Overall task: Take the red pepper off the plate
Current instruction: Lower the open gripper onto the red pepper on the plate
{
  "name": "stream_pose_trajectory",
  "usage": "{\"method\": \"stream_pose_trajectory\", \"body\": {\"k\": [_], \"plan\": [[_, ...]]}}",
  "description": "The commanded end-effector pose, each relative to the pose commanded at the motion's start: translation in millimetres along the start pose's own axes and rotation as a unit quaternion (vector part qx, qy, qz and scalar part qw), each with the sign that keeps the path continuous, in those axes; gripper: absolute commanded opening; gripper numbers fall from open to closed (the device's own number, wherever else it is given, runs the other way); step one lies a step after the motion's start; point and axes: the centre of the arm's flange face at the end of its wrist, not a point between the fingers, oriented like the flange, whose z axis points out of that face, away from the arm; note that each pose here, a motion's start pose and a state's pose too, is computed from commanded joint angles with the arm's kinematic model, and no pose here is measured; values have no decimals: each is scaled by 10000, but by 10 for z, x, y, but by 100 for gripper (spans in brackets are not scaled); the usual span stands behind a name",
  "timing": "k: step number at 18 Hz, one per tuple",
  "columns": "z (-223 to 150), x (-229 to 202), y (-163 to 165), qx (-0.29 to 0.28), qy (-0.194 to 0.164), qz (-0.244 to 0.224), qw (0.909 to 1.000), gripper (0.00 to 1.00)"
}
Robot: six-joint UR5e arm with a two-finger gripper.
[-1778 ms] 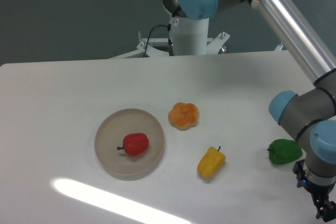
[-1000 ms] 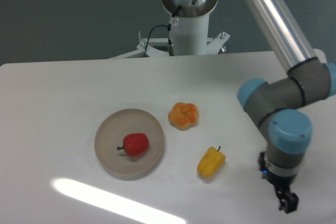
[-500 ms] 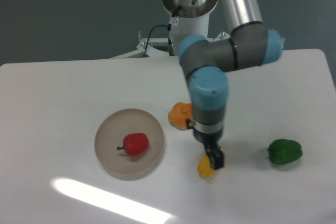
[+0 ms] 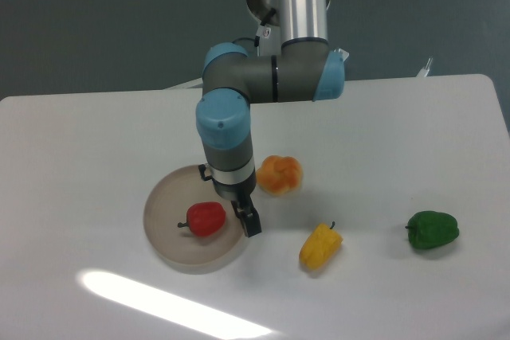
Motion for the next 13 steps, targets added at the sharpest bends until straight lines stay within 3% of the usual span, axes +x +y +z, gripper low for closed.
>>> {"method": "stream_pose_trajectory", "body": {"k": [13], "plan": [[341, 276, -116, 24, 280, -154, 9995, 100]]}}
